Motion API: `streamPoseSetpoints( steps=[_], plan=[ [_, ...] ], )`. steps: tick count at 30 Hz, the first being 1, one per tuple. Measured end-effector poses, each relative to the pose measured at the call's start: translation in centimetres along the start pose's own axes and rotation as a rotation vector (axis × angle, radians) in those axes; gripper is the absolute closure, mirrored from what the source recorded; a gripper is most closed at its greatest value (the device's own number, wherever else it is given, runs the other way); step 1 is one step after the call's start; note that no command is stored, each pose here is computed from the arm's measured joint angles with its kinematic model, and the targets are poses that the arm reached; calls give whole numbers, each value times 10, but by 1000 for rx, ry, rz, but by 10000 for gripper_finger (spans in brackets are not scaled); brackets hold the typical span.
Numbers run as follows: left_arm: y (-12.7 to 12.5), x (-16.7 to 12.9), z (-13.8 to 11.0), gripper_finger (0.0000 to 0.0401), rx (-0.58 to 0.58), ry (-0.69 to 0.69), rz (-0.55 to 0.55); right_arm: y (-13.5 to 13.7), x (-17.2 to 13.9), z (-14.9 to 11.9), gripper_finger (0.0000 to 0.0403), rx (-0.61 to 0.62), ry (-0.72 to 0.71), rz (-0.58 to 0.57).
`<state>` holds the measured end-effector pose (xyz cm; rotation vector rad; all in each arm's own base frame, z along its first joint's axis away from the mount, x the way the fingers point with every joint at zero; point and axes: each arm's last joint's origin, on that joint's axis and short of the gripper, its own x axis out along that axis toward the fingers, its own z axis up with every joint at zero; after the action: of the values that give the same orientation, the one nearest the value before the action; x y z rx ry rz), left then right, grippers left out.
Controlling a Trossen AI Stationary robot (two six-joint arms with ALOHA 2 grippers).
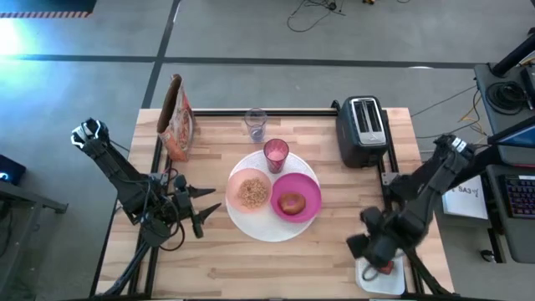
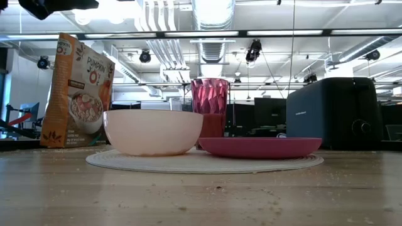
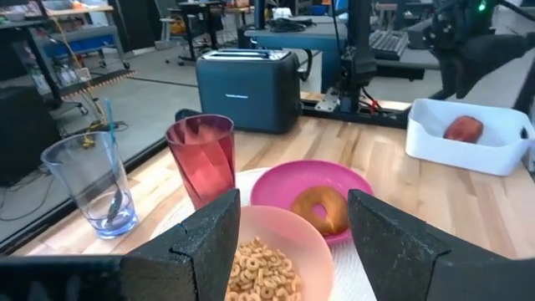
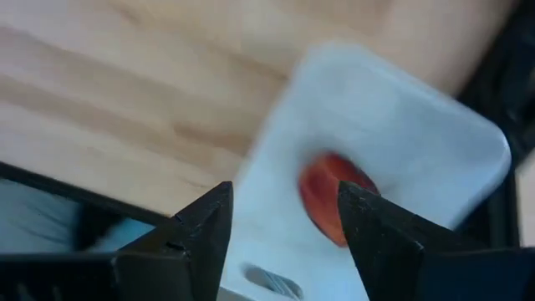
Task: Arrange a breakfast setting
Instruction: Put the red apple on the white table mat to the right of the red cup
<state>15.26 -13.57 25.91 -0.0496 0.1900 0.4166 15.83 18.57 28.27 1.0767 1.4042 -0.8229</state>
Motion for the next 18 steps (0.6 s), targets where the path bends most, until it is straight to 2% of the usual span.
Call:
streamPoseSetpoints(
  steps=[3,11,18],
  plan=[
    [0,0,0,197,4,8,-9,-1,12,-14,182,-43,26,-66],
    [0,0,-1,197,7,8,-8,12,41,-29,159,-280,70,-125],
    [0,0,-1,197,0,8,-7,17,62,-35,158,-357,176,-249]
  ],
)
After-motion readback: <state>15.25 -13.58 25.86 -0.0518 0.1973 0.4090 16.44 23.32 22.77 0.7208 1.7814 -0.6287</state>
